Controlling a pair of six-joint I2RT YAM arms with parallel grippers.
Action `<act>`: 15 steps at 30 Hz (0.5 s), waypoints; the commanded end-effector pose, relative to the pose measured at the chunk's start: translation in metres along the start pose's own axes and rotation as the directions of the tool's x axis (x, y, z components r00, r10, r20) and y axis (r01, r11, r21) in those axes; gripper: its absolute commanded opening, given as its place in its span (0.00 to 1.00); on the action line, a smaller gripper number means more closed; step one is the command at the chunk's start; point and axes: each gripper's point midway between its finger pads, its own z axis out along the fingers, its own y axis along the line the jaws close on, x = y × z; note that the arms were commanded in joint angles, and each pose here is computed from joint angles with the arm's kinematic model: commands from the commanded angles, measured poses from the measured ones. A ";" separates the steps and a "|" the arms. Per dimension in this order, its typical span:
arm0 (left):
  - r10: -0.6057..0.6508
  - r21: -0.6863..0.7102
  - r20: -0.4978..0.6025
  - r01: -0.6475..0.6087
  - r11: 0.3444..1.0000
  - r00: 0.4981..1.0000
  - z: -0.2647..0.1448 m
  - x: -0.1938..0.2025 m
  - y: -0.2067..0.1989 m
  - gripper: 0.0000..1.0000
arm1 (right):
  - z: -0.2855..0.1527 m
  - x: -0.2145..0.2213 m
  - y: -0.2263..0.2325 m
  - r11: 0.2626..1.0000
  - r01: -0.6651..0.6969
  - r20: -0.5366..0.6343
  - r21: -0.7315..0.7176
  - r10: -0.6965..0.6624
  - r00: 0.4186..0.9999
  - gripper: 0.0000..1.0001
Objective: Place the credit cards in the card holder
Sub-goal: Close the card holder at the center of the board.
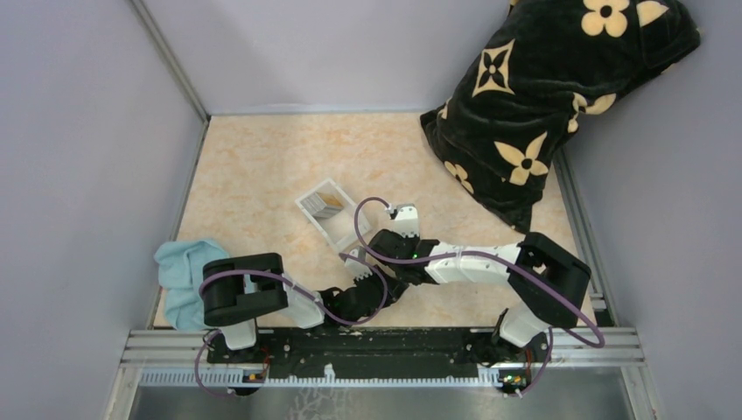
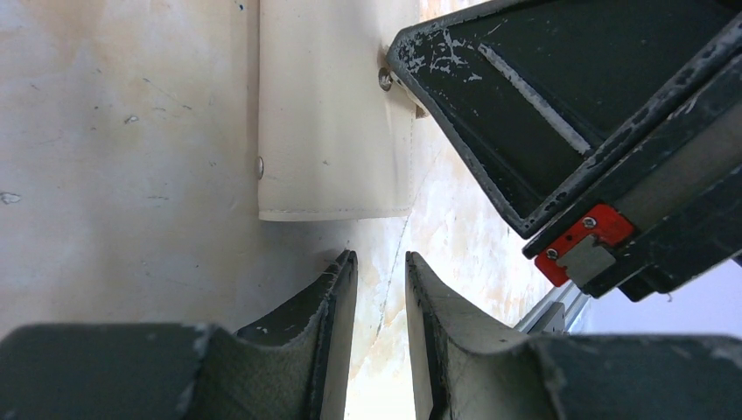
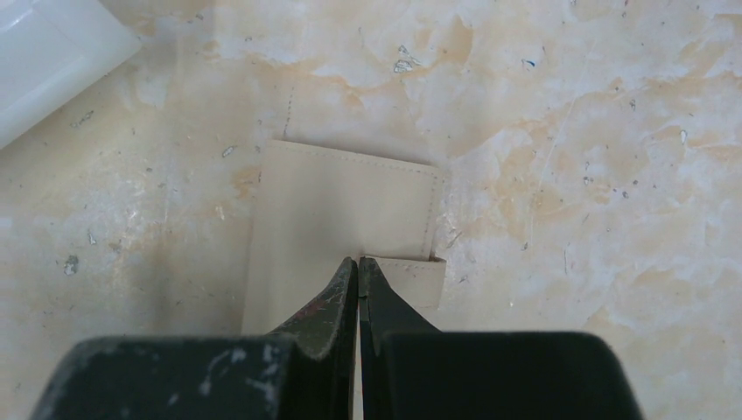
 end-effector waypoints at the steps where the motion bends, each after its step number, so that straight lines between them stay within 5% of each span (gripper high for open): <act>1: 0.163 -0.204 -0.069 -0.173 0.963 0.984 -0.011 0.010 0.076 0.36 | -0.007 -0.009 0.011 0.997 -0.058 0.039 -0.052 0.060 0.997 0.00; 15: 0.166 -0.200 -0.069 -0.177 0.964 0.984 -0.010 0.011 0.074 0.36 | -0.005 0.001 0.008 0.997 -0.062 0.044 -0.036 0.063 0.997 0.00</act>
